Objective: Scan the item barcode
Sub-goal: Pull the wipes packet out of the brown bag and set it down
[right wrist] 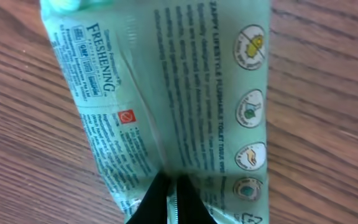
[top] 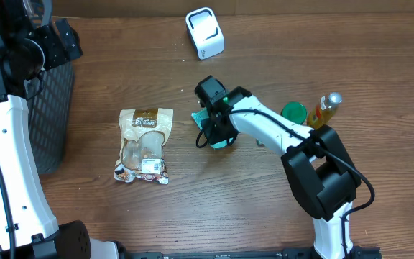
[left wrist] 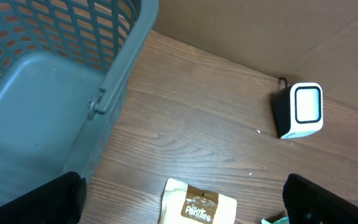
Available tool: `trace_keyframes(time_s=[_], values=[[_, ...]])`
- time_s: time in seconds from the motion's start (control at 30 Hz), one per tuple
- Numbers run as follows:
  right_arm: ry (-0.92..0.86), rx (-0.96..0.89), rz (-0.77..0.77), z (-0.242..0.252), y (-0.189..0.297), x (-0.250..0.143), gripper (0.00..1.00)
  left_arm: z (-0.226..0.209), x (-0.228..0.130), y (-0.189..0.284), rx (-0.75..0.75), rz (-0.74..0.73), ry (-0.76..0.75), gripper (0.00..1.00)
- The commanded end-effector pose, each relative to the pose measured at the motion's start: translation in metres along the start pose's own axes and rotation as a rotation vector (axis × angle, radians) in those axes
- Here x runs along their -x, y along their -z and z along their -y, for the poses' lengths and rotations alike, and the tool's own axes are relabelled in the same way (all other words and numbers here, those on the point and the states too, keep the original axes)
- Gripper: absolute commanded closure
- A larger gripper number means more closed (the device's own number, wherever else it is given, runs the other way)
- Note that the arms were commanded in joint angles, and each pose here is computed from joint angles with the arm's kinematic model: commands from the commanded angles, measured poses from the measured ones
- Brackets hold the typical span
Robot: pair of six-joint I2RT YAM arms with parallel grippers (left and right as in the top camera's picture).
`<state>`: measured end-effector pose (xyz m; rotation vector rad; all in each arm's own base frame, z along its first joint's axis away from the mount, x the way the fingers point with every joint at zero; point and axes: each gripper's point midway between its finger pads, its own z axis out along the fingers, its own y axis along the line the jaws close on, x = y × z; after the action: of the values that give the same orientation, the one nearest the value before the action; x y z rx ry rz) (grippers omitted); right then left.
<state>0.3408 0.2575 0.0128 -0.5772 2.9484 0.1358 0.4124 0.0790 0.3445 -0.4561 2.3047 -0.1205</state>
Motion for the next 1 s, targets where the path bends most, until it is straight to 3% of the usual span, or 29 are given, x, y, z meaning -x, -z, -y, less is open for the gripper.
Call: trace_keyframes(time_s=[0.0, 0.2, 0.4, 0.6, 0.97], values=[[0.025, 0.073, -0.045, -0.019, -0.014, -0.021, 0.95, 0.004, 0.007, 0.005, -0.012, 0.021, -0.020, 0.00], [0.030, 0.104, -0.040, -0.028, -0.006, -0.015, 0.81, 0.004, 0.007, 0.005, -0.012, 0.021, -0.020, 0.00], [0.028, 0.111, 0.005, -0.034, 0.035, 0.015, 0.68, 0.004, 0.007, 0.005, -0.012, 0.021, -0.020, 0.00], [0.025, -0.028, 0.086, -0.012, 0.052, 0.038, 0.54, 0.004, 0.007, 0.005, -0.012, 0.021, -0.020, 0.00], [0.028, -0.092, 0.004, 0.007, 0.028, 0.010, 0.53, 0.004, 0.007, 0.005, -0.012, 0.022, -0.020, 0.00]])
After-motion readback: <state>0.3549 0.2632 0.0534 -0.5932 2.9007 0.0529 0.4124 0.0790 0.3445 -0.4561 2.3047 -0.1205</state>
